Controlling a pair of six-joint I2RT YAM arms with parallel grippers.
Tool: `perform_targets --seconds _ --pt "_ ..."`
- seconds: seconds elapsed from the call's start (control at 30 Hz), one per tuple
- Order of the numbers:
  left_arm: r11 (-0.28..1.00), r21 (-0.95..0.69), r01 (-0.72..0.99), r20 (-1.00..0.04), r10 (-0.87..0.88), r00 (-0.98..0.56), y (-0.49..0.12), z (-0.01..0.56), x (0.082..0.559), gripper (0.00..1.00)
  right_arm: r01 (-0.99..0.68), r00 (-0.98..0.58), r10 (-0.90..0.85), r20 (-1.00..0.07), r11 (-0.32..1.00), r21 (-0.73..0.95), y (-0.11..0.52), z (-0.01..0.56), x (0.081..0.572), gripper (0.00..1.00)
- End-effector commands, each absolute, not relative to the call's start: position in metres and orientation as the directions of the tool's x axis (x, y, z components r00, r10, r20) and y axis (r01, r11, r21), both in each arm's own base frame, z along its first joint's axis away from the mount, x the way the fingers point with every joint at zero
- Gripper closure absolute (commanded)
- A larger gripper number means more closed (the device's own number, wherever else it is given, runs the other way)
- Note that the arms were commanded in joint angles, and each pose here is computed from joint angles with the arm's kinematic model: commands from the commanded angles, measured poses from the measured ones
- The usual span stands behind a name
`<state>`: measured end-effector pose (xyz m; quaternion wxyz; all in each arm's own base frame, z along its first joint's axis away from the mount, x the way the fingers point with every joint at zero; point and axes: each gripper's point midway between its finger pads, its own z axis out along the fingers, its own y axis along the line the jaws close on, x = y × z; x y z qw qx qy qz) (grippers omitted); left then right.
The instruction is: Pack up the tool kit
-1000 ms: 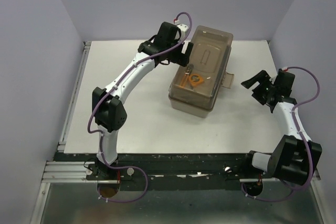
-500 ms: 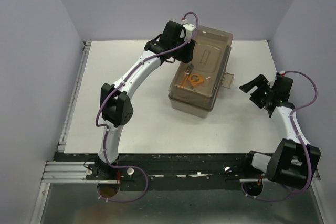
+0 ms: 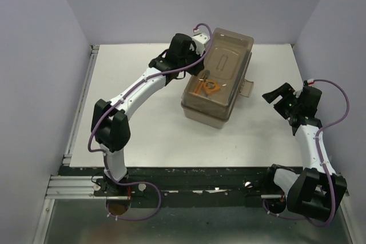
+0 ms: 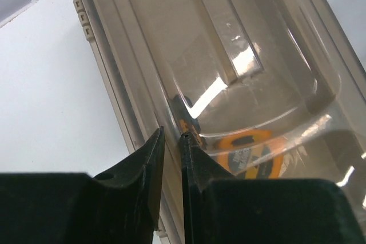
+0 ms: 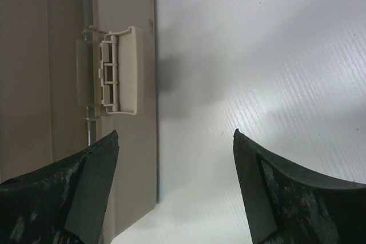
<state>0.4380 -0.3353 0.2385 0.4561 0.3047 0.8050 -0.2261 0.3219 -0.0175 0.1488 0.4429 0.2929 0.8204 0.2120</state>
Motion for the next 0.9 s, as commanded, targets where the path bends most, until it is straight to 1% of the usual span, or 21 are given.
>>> perform_targets --seconds 0.0,0.17,0.27,0.33,0.43,0.47,0.5,0.6,0.67,0.77,0.83,0.87 --pt "0.756 -0.087 0.649 -0.679 0.432 -0.593 -0.277 0.153 0.375 0.74 0.310 -0.435 0.655 -0.618 0.753 0.580 -0.022 0.142 0.316 0.13" --pt "0.777 -0.061 0.626 -0.638 0.452 -0.623 -0.245 0.136 0.340 0.74 0.303 -0.446 0.664 -0.600 0.743 0.597 -0.018 0.139 0.318 0.13" --pt "0.791 -0.038 0.610 -0.645 0.447 -0.620 -0.228 0.141 0.324 0.74 0.296 -0.445 0.664 -0.601 0.743 0.601 -0.015 0.138 0.318 0.13" --pt "0.802 -0.028 0.597 -0.662 0.432 -0.612 -0.220 0.149 0.316 0.71 0.290 -0.449 0.667 -0.595 0.738 0.609 -0.012 0.135 0.320 0.14" --pt "0.807 -0.025 0.590 -0.722 0.393 -0.569 -0.218 0.181 0.316 0.54 0.275 -0.467 0.676 -0.570 0.724 0.632 -0.007 0.132 0.325 0.13" --pt "0.807 -0.029 0.590 -0.753 0.371 -0.543 -0.222 0.199 0.320 0.50 0.277 -0.474 0.682 -0.558 0.716 0.640 -0.005 0.130 0.327 0.13" --pt "0.809 -0.039 0.586 -0.779 0.342 -0.525 -0.225 0.216 0.323 0.42 0.279 -0.477 0.685 -0.550 0.712 0.645 -0.005 0.129 0.329 0.13" --pt "0.802 -0.066 0.594 -0.849 0.268 -0.456 -0.240 0.266 0.335 0.25 0.271 -0.468 0.698 -0.542 0.697 0.663 -0.004 0.132 0.332 0.13" --pt "0.806 -0.076 0.587 -0.878 0.225 -0.423 -0.248 0.289 0.348 0.19 0.261 -0.463 0.696 -0.549 0.699 0.665 -0.003 0.135 0.332 0.13" --pt "0.799 -0.083 0.596 -0.896 0.202 -0.396 -0.265 0.308 0.369 0.09 0.262 -0.463 0.688 -0.559 0.709 0.655 -0.004 0.136 0.329 0.13" --pt "0.785 -0.088 0.614 -0.893 0.211 -0.398 -0.281 0.313 0.388 0.07 0.264 -0.460 0.684 -0.566 0.714 0.648 -0.005 0.137 0.328 0.13" --pt "0.778 -0.090 0.622 -0.878 0.233 -0.418 -0.288 0.305 0.398 0.06 0.263 -0.463 0.683 -0.565 0.714 0.648 -0.004 0.136 0.327 0.13"
